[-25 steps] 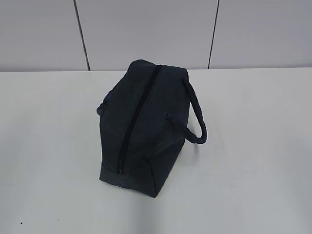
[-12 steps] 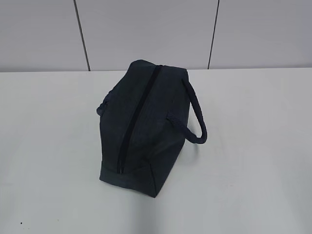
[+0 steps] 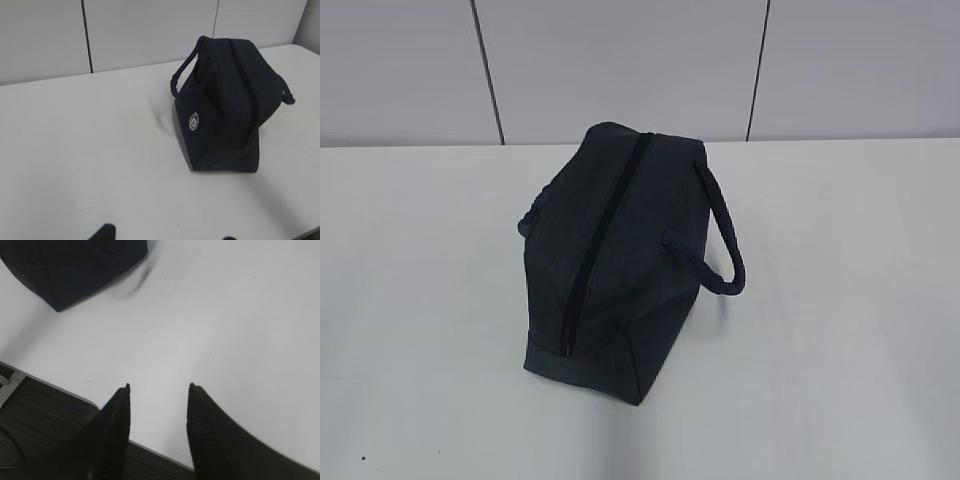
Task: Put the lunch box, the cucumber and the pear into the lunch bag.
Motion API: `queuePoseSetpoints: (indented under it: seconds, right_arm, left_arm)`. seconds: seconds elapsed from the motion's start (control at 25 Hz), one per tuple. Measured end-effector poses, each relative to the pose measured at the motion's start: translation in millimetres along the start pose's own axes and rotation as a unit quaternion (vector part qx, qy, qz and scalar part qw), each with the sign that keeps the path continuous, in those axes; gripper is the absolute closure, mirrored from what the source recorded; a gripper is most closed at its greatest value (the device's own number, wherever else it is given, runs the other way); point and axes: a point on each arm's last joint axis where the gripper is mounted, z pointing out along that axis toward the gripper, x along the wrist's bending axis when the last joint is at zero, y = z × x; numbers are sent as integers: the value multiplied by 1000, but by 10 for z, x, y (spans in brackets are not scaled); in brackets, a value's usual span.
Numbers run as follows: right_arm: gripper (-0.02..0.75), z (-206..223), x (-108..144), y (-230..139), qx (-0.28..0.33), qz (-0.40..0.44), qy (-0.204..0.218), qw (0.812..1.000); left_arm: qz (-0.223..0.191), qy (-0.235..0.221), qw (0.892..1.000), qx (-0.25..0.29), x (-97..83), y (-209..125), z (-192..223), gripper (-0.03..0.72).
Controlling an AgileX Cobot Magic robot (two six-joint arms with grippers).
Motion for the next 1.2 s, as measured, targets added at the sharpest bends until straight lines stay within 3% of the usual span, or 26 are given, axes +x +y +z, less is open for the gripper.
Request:
queuePoseSetpoints:
  seconds: [0.6,0.8,1.2]
  right_arm:
    - [435,0,0,2,-1,1,0,1000]
    - [435,0,2,2,0,8,-11,1000]
    - [435,5,15,6,6,59,-91,994]
  left_arm:
    - [-2,2,1000,0,0,0,3,389]
    - [-32,58,998,1,-15,3,7,400]
    - [-88,165,982,3,-41,12,20,430]
